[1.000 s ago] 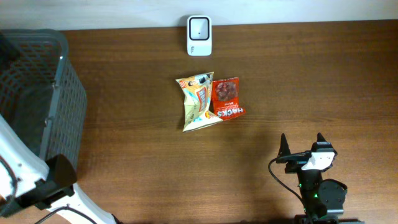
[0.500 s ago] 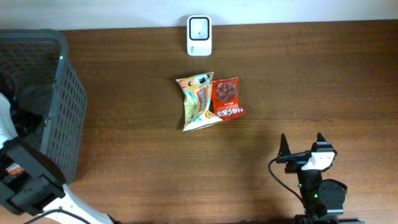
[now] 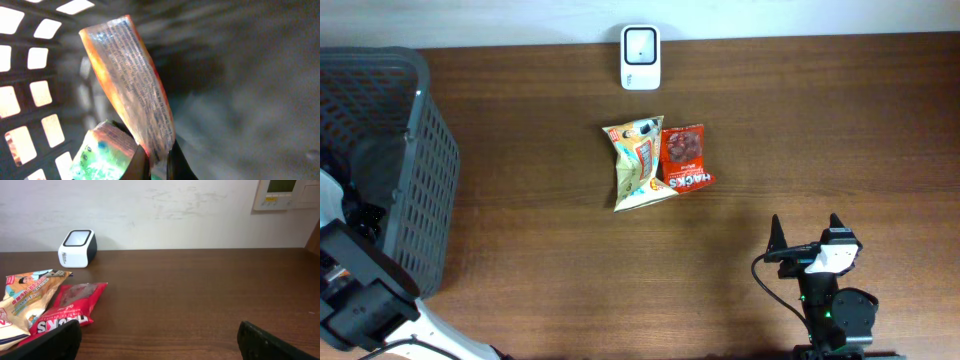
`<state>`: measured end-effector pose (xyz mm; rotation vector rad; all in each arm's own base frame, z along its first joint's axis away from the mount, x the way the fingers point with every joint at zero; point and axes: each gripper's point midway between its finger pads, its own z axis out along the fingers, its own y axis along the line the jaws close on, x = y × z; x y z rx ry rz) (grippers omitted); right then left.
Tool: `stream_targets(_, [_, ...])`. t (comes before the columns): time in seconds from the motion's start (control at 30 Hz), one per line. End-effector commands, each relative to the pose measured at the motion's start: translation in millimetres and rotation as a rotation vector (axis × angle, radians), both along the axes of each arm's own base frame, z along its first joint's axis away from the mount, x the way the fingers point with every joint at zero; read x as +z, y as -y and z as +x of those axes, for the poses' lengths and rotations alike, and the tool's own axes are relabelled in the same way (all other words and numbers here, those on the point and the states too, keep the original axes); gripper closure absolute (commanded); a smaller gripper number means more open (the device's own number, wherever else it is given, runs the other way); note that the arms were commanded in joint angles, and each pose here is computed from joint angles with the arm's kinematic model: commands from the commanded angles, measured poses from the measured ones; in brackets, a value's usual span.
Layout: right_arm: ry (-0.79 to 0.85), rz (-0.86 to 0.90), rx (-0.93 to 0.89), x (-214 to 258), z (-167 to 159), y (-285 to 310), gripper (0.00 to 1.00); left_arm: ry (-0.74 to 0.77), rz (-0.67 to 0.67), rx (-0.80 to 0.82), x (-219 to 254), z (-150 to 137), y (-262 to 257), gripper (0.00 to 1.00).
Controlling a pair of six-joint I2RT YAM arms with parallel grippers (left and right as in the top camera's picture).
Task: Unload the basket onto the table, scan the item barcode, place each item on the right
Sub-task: 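Grasp the orange tissue pack in the basket and place it on the table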
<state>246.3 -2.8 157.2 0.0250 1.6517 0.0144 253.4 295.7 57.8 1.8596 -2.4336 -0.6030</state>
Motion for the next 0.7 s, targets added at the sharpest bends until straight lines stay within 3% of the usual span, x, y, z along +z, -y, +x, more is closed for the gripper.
stream_targets(0.0, [-0.006,0.003,-0.002,-3,0,0,0.01,0.01,0.005,0.002,12,-2,2,1.0])
stream_targets(0.1, [-0.006,0.003,-0.002,-4,0,0,0.02,0.171,-0.02,-0.005,47,21,9,1.0])
stream_targets(0.2, [-0.006,0.003,-0.002,-4,0,0,0.02,0.492,0.034,-0.056,138,50,22,1.0])
stream_targets(0.37, [-0.006,0.003,-0.002,-3,0,0,0.02,0.994,0.059,-0.267,277,68,86,1.0])
stream_targets(0.47, [-0.006,0.003,-0.002,-3,0,0,0.02,1.197,0.086,-0.522,352,64,172,1.0])
stream_targets(0.5, [-0.006,0.003,-0.002,-3,0,0,0.02,1.236,0.093,-0.714,372,67,214,1.0])
stream_targets(0.6, [-0.006,0.003,-0.002,-3,0,0,0.02,1.245,0.017,-1.16,380,74,318,1.0])
stream_targets(0.67, [-0.006,0.003,-0.002,-3,0,0,0.02,1.2,-0.065,-1.309,364,80,370,1.0])
